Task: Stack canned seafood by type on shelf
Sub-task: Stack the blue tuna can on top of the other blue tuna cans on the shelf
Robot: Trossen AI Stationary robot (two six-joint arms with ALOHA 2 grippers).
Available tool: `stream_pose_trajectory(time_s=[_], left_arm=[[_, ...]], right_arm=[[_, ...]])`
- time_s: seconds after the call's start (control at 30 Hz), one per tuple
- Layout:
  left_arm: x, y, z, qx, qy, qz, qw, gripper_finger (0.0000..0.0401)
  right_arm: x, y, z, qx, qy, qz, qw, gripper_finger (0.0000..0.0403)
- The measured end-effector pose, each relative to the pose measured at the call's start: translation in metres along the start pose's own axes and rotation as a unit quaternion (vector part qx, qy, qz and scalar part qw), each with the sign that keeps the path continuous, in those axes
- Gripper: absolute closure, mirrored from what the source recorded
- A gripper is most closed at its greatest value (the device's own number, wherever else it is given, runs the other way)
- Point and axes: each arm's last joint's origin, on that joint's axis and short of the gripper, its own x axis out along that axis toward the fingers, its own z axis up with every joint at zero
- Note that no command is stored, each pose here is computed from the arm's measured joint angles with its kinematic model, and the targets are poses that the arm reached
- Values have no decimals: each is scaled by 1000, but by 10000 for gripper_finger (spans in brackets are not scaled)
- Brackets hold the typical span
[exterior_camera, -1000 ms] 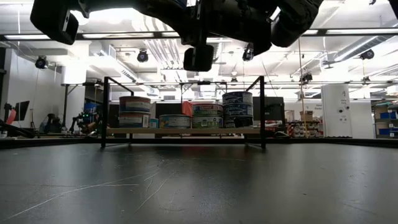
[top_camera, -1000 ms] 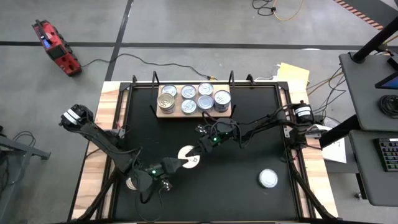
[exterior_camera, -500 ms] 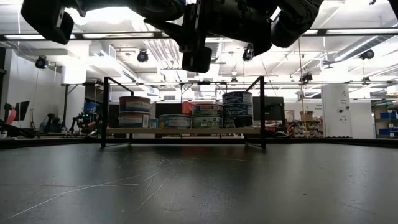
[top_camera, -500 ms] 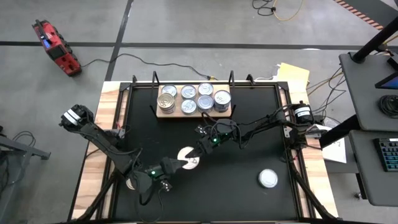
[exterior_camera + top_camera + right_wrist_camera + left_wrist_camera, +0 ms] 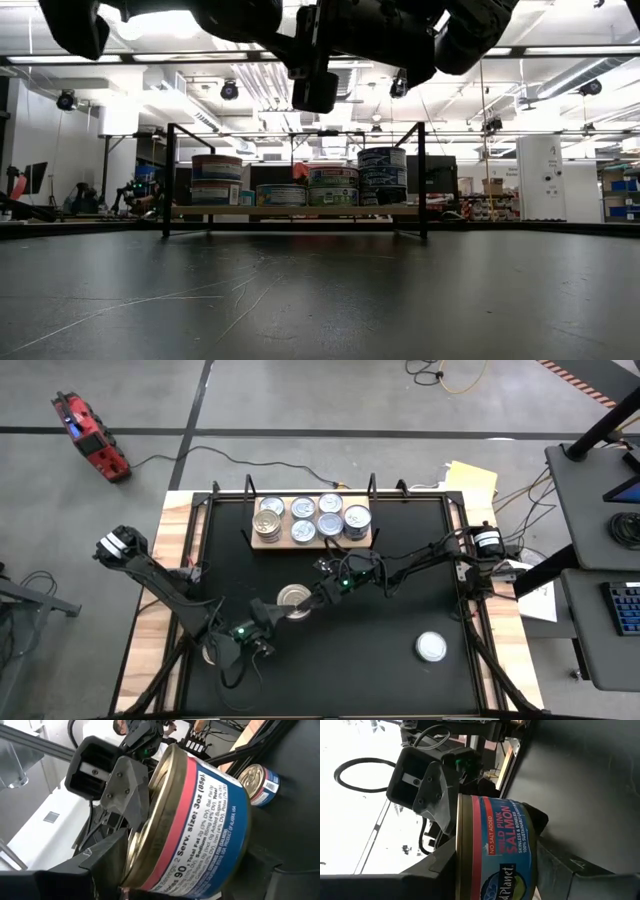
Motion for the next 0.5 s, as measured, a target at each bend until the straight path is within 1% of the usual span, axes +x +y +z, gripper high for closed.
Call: stream_pose_trajectory(time_s=[0.13,0.3,0.5], left_arm=[[-2,2,-4,-15,-11,-6,1000,227],[-8,8,-6,-36,-55,-26,998,227],[-10,15,-8,-58,-65,-25,996,227]], right_arm=[[0,2,0,-2,7,3,1000,130],[-1,3,0,9,15,4,1000,134],[-3,3,3,-3,12,9,1000,113]])
